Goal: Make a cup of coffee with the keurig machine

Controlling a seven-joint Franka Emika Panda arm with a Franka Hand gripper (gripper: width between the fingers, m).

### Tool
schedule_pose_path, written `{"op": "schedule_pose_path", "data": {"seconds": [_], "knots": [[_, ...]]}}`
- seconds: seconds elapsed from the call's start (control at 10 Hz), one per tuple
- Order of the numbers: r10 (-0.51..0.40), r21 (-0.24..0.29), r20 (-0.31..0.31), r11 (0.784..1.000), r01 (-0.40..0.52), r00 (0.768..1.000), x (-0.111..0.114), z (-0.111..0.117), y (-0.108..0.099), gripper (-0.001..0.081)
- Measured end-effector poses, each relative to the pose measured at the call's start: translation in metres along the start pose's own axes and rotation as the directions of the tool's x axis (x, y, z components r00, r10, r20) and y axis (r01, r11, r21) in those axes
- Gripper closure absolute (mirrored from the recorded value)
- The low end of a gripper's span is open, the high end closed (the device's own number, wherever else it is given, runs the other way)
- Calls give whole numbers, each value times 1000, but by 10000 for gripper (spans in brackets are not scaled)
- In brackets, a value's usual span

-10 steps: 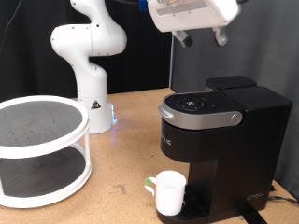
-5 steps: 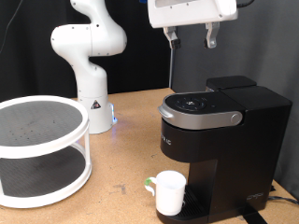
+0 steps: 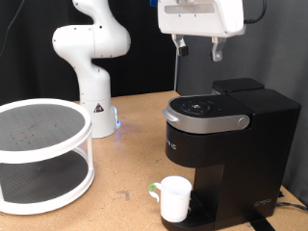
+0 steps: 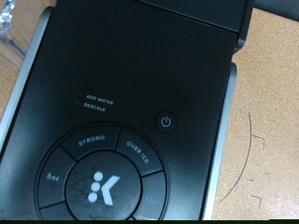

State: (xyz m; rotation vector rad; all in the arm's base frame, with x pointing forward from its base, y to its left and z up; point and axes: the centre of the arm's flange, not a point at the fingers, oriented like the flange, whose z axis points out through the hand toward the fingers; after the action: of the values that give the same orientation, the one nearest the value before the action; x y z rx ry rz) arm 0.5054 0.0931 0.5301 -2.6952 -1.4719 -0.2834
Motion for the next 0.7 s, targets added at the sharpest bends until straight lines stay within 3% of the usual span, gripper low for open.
{"op": "schedule_pose_path", "data": {"seconds": [0.3,0.7], "knots": [[-4,19,23,1000,4,1000,2,16,4,-2],[-15,-5,34,1000,16,999,6,39,9,-2]]}}
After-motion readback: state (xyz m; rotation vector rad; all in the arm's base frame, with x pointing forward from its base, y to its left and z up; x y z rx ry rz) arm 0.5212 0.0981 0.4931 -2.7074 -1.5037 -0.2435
